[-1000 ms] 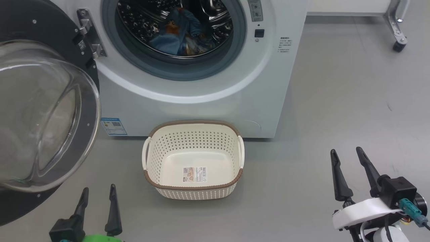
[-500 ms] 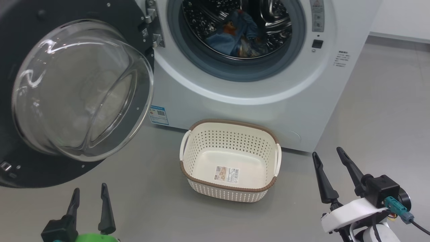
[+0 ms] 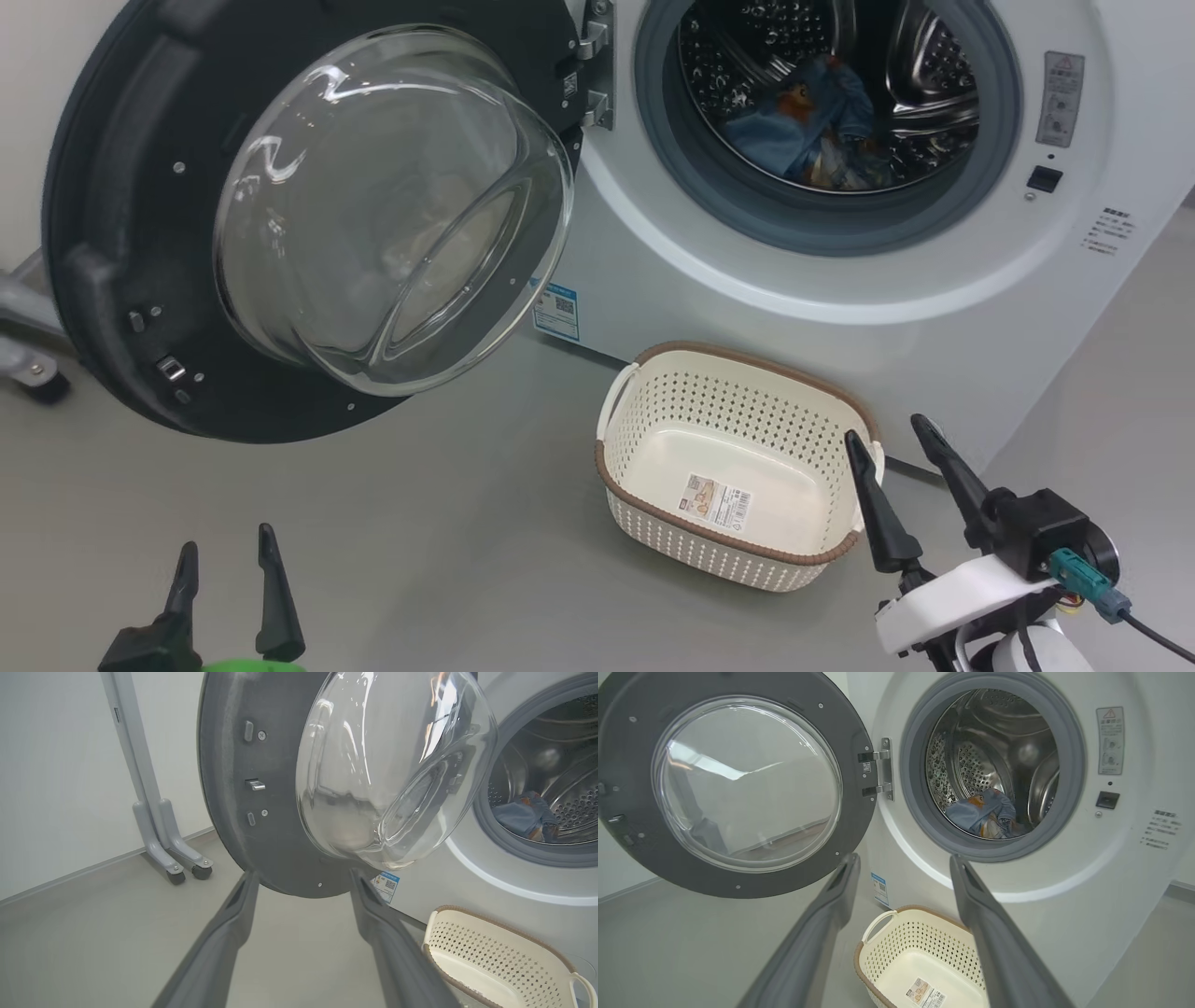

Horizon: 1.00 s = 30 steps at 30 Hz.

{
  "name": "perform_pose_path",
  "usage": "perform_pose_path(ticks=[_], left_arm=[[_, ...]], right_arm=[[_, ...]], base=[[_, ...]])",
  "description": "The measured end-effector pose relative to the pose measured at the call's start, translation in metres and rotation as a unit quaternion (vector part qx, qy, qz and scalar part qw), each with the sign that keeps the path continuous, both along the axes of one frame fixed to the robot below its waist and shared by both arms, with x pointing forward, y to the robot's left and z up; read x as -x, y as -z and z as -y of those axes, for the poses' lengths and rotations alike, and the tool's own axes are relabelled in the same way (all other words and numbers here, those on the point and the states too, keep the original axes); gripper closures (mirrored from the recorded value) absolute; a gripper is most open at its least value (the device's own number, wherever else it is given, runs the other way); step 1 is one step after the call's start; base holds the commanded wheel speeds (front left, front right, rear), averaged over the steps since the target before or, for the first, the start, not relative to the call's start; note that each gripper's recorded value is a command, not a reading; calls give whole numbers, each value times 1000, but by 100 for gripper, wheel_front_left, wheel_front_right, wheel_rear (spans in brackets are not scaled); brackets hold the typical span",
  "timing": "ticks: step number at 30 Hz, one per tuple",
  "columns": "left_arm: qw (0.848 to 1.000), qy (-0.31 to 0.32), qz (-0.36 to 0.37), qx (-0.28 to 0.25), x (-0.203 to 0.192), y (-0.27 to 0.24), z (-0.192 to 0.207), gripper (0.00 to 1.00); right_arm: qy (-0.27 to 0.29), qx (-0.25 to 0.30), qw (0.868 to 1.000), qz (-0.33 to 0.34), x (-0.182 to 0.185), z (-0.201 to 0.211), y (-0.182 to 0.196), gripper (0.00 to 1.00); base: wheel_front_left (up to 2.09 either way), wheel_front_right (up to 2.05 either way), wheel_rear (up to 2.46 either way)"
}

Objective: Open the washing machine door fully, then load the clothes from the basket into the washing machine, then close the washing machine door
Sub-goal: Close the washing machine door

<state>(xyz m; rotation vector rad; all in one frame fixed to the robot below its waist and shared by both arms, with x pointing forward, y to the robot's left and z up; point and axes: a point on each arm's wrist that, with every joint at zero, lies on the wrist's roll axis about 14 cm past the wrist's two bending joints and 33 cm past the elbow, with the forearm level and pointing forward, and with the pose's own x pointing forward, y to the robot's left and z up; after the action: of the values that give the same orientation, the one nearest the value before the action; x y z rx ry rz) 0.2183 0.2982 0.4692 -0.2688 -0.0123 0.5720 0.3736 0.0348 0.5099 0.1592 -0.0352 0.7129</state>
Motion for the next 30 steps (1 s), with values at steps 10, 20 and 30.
perform_pose_path(ticks=[10,20,30], left_arm=[[999,-36,6,0,19,-4,-14,0],[999,-44,15,11,21,-6,-17,100],[976,-145,121,111,48,-24,-61,100]], right_arm=[[-31,-3,1000,-2,4,-21,0,0],[-33,-2,999,-4,2,-24,1,0],[-28,-3,1000,-5,-1,-21,2,0]], base=[[0,0,0],[0,0,0],[0,0,0]])
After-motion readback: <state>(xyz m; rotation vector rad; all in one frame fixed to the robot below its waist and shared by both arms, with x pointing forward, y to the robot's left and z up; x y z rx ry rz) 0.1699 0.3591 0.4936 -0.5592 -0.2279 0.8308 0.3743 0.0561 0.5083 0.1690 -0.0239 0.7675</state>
